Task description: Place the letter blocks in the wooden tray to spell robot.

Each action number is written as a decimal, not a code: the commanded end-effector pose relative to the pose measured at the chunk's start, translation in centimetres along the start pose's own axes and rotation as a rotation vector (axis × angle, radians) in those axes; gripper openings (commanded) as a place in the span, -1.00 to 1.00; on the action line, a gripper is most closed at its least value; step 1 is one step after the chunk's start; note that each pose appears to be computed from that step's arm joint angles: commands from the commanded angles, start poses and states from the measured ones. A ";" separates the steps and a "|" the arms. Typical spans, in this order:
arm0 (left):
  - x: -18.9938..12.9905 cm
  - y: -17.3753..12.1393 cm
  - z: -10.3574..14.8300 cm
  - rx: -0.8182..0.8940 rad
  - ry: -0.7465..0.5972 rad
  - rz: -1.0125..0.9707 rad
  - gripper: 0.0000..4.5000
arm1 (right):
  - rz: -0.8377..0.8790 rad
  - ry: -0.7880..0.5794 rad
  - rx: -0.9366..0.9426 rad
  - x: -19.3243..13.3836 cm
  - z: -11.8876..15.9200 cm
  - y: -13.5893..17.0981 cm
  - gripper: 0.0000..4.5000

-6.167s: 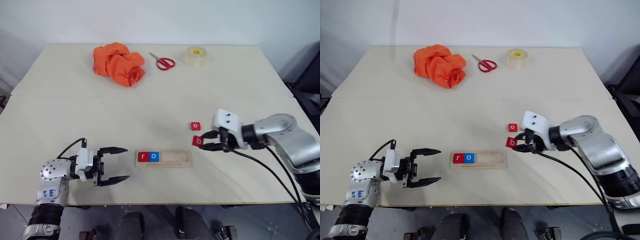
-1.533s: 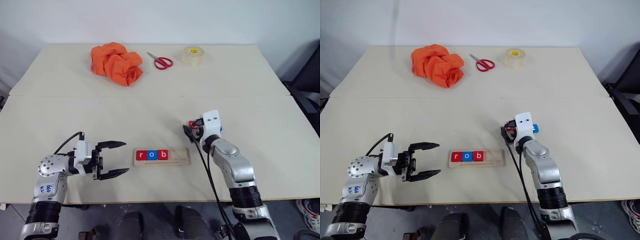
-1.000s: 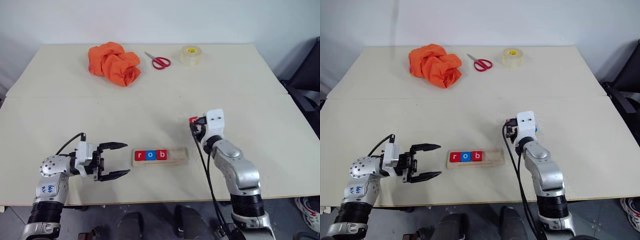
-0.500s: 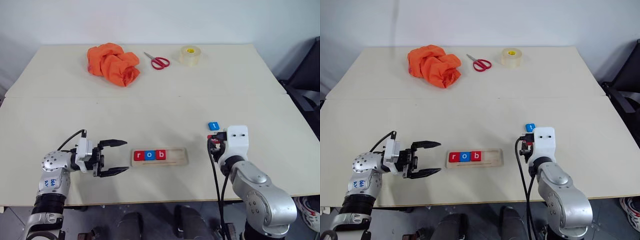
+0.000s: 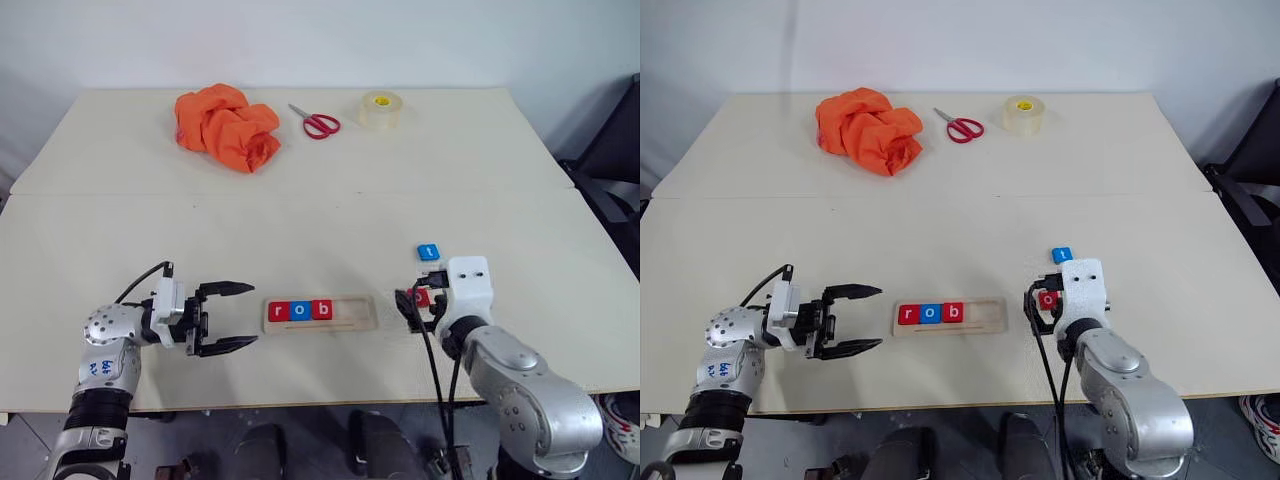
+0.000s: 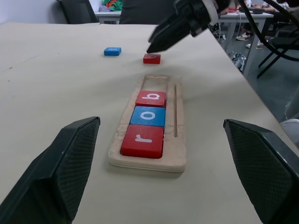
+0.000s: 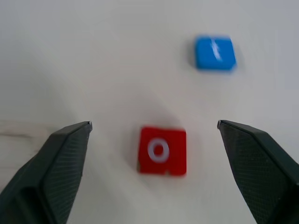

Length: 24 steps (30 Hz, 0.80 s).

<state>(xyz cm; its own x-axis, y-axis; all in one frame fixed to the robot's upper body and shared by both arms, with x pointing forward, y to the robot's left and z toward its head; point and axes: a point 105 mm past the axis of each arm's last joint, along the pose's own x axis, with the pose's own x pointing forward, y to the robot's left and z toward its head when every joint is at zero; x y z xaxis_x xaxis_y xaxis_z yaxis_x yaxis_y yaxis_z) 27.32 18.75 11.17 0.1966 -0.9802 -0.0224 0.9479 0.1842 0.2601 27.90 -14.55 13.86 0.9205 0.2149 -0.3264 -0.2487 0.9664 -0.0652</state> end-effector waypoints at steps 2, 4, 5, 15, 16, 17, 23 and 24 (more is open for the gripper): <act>0.4 0.2 0.6 0.040 -0.018 -0.017 1.00 | 0.238 -0.011 -0.225 0.2 1.6 0.1 0.99; 0.6 0.2 0.5 0.041 -0.021 -0.037 1.00 | 0.353 0.034 -0.356 0.7 1.7 -0.8 0.99; 0.6 0.2 0.5 0.041 -0.021 -0.043 1.00 | 0.391 0.050 -0.395 0.8 1.7 -1.1 0.99; 0.4 0.7 0.5 0.073 -0.011 -0.028 1.00 | 0.684 0.221 -0.637 2.7 -0.5 -3.5 0.99; 0.3 0.6 0.5 0.075 -0.011 -0.021 1.00 | 0.704 0.240 -0.653 2.8 -0.9 -3.6 0.99; 0.3 0.6 0.5 0.076 -0.011 -0.016 1.00 | 0.722 0.250 -0.669 2.9 -1.1 -3.7 0.99; 0.0 0.3 0.5 0.082 -0.012 0.016 1.00 | 0.733 0.271 -0.713 3.6 -1.5 -4.5 0.29; 0.0 0.2 0.5 0.082 -0.011 0.017 1.00 | 0.730 0.268 -0.716 3.7 -1.4 -4.5 0.13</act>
<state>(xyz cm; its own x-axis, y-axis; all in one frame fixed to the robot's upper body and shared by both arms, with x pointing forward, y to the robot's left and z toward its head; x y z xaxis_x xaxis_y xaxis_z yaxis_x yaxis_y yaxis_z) 27.53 18.48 10.85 0.1974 -0.9802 -0.0183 0.9382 0.1835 0.2935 31.44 -17.42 11.79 0.3662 0.6303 -0.6846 -0.9302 0.2673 -0.2515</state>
